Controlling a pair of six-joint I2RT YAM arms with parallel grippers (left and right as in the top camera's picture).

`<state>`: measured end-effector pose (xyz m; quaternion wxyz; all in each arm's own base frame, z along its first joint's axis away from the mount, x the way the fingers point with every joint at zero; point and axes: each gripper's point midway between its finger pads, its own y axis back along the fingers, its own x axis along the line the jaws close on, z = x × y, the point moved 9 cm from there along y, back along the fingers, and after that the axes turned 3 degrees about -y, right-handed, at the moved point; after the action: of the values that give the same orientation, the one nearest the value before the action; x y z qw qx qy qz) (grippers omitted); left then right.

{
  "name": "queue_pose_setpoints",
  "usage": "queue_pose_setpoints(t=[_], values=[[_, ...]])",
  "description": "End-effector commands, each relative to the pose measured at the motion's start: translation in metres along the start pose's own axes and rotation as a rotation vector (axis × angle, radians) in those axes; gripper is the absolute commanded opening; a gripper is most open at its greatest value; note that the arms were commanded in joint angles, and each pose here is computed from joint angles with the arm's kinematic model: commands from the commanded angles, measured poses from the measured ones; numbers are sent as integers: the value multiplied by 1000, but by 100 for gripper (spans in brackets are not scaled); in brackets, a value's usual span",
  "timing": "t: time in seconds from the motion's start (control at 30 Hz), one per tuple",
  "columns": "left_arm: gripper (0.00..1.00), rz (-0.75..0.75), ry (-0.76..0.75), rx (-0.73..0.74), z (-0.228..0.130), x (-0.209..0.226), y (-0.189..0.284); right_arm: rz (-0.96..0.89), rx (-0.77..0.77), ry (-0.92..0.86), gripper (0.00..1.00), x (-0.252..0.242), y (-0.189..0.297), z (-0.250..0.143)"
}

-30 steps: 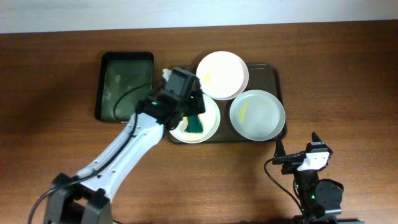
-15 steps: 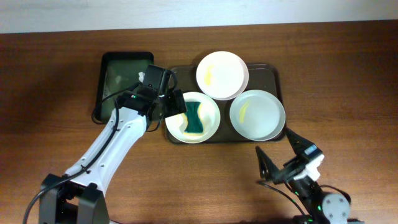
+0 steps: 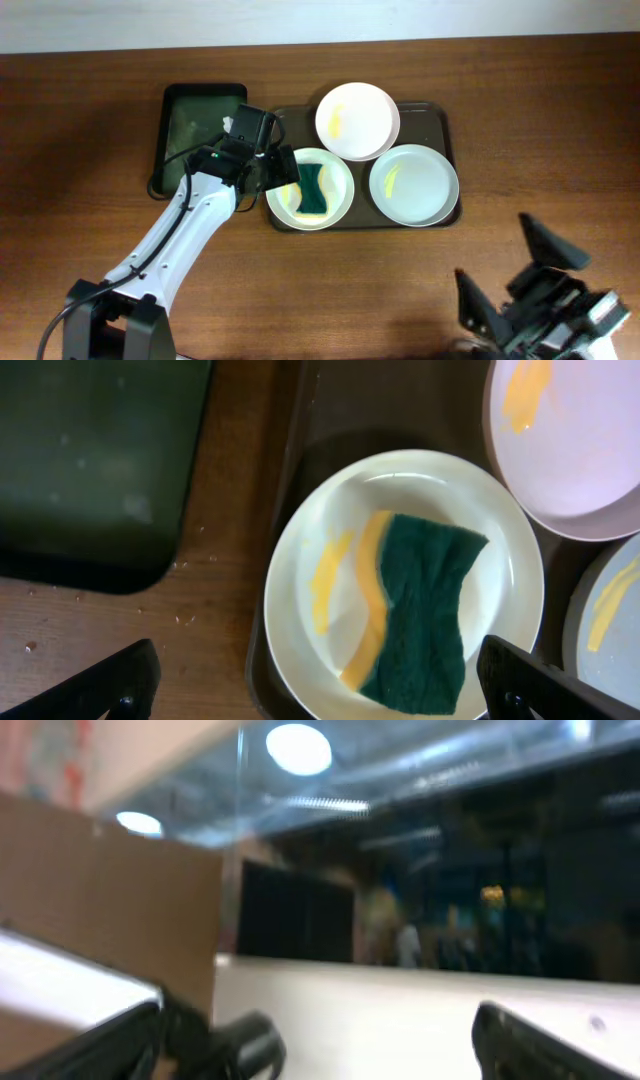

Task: Clean dirty plates on tray and stack at the side
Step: 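Reach right gripper to the front-left plate rim and grasp it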

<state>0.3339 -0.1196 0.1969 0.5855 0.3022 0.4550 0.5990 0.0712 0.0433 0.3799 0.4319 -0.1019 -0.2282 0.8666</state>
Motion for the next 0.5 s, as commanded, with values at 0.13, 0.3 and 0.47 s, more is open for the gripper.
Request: queue_pose_setpoints(t=[0.13, 0.3, 0.47], values=[[99, 2, -7, 15, -1, 1, 2, -126, 473, 93, 98, -12, -59, 78], [99, 10, -8, 31, -4, 2, 2, 179, 685, -176, 98, -4, -86, 68], [99, 18, -9, 45, -6, 4, 2, 237, 771, -353, 98, -25, -114, 38]])
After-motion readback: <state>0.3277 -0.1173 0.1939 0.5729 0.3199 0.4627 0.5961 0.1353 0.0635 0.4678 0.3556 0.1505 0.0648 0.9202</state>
